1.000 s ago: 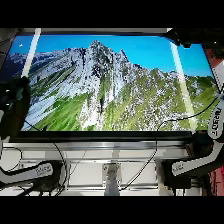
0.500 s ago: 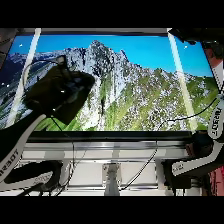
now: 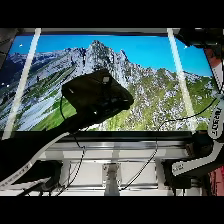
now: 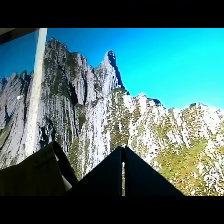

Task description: Fold the clothes and pants, and hang the long-sleeved shirts on hangers.

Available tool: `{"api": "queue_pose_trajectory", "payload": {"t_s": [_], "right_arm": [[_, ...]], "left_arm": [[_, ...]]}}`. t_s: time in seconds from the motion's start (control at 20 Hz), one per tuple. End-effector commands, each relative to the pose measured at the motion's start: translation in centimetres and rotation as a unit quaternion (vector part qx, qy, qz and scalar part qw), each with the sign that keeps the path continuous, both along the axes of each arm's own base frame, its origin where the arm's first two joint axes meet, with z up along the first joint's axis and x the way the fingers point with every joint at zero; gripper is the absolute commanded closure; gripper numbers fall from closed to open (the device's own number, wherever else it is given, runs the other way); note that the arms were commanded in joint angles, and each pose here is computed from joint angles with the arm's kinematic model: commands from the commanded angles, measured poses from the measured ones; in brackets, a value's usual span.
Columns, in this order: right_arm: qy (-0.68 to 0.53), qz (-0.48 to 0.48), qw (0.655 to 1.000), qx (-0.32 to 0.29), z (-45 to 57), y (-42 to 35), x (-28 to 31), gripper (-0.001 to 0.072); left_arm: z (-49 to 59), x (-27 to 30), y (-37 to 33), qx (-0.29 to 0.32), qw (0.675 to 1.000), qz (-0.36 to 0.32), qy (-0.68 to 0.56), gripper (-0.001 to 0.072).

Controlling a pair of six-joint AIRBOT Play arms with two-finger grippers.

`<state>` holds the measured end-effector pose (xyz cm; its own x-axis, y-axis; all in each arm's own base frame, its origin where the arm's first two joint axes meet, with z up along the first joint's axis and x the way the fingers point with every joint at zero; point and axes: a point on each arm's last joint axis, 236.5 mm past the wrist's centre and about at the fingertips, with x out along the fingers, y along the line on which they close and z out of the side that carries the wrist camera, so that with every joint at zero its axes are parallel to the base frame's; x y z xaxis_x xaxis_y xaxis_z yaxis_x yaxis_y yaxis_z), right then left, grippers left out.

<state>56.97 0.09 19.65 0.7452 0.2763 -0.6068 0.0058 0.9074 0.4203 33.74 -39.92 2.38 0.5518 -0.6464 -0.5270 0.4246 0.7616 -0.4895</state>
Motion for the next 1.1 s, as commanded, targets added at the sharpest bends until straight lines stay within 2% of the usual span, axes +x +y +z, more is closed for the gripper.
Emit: {"api": "queue_pose_trajectory", "payload": {"t_s": [0.0, 0.05, 0.1, 0.15, 0.2, 0.25, 0.4, 0.45, 0.5, 0.55, 0.7, 0.75, 0.8, 0.9, 1.05], "right_arm": [[0.014, -0.018, 1.000, -0.021, -0.8, -1.2, -0.2, 0.0679], [0.014, -0.018, 1.000, -0.021, -0.8, -1.2, -0.2, 0.0661], [0.014, -0.018, 1.000, -0.021, -0.7, -1.2, -0.2, 0.0578], [0.014, -0.018, 1.000, -0.021, -0.7, -1.2, -0.2, 0.0420], [0.014, -0.018, 1.000, -0.021, -0.7, -1.2, -0.2, 0.0264], [0.014, -0.018, 1.000, -0.021, -0.7, -1.2, -0.2, 0.0258], [0.015, -0.020, 0.999, -0.024, -0.8, -1.5, -0.2, 0.0262], [0.016, -0.022, 0.999, -0.025, -0.9, -1.7, -0.2, 0.0305], [0.020, -0.018, 0.999, -0.029, -1.1, -1.8, -0.4, 0.0471], [0.025, -0.009, 0.999, -0.045, -1.4, -2.0, -0.7, 0.0686], [0.055, 0.051, 0.994, -0.081, -3.6, -1.3, -1.9, 0.0685], [0.072, 0.079, 0.992, -0.070, -4.9, -0.5, -2.6, 0.0685], [0.090, 0.115, 0.989, -0.039, -6.3, 0.8, -3.6, 0.0686], [0.115, 0.189, 0.973, 0.061, -8.7, 3.8, -6.0, 0.0687], [0.150, 0.271, 0.936, 0.171, -11.3, 5.6, -10.7, 0.0687]], "left_arm": [[1.6, -1.5, -2.7, -0.036, 0.999, -0.029, -0.029, 0.0691], [2.8, -0.7, -2.8, -0.047, 0.997, -0.033, -0.058, 0.0691], [3.5, -0.1, -2.7, -0.051, 0.995, -0.034, -0.077, 0.0622], [3.6, 0.6, -2.1, -0.049, 0.995, -0.028, -0.081, 0.0453], [3.5, 1.3, -1.4, -0.046, 0.996, -0.019, -0.080, 0.0352], [3.4, 2.1, -0.5, -0.041, 0.996, -0.007, -0.077, 0.0336], [3.8, 4.7, 4.1, -0.012, 0.997, 0.042, -0.059, 0.0350], [4.1, 5.5, 6.1, 0.000, 0.997, 0.063, -0.050, 0.0384], [4.4, 6.1, 8.2, 0.013, 0.996, 0.083, -0.042, 0.0535], [4.8, 6.6, 10.6, 0.034, 0.994, 0.102, -0.037, 0.0686], [5.9, 7.1, 17.2, 0.111, 0.983, 0.140, -0.043, 0.0692], [6.1, 6.8, 18.8, 0.142, 0.979, 0.138, -0.052, 0.0693], [5.9, 6.2, 20.1, 0.150, 0.977, 0.146, -0.044, 0.0694], [5.0, 3.9, 21.3, 0.133, 0.979, 0.157, -0.011, 0.0695], [2.4, -1.3, 21.1, 0.112, 0.986, 0.116, 0.037, 0.0696]]}}
